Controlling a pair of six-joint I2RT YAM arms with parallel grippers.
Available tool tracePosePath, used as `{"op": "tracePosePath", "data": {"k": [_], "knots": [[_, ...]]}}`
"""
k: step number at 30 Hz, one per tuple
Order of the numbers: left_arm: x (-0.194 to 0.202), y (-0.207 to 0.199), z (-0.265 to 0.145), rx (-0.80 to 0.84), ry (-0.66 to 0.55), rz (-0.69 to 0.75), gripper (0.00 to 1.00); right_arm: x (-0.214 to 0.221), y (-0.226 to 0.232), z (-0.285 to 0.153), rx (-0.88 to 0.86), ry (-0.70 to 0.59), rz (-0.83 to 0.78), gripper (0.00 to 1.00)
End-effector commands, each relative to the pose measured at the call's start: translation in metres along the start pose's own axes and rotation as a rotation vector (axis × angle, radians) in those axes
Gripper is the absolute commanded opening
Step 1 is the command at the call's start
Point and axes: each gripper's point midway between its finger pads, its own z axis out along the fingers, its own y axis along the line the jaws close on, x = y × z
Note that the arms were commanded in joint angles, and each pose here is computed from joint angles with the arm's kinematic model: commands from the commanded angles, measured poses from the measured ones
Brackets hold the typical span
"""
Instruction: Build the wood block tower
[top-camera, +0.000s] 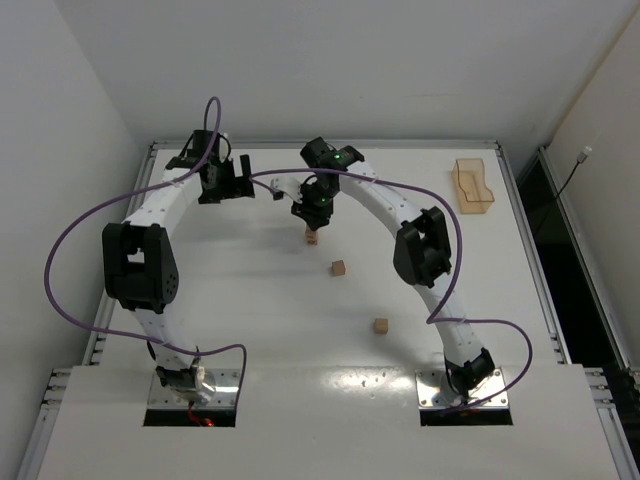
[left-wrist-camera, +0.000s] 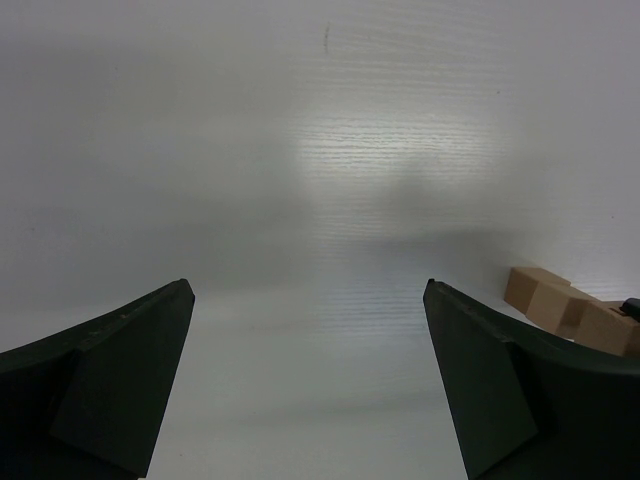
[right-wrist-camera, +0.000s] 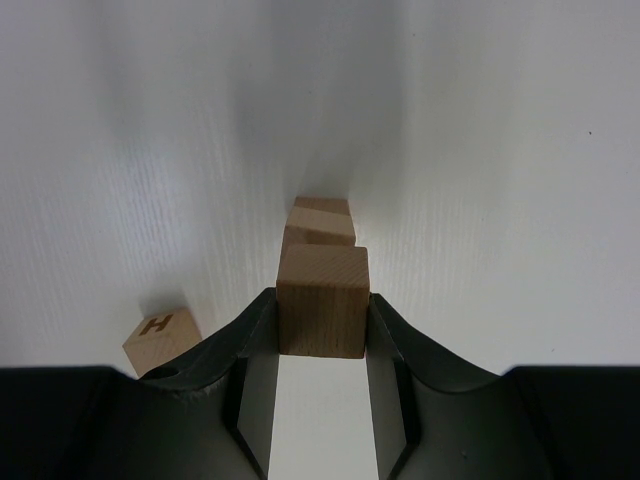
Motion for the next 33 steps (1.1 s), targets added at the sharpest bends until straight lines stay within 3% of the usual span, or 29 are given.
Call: {"op": "tracePosePath", "data": {"k": [1,8,33], "knots": [[-0.008,0.001,0.0,0.012,-0.023,-0.012,1.0,-0.013,0.0,-0.02,0.022,-0.032,-0.033,0.0],[-0.005,0.002,0.002,0.01,-0.014,-0.013,1.0,-0.011,0.001,-0.016,0.016,-0.026,-0.029,0.07],[-0.002,0.002,0.005,0.008,-0.005,-0.014,1.0,-0.01,0.002,-0.006,0.01,-0.014,-0.034,0.1]]}}
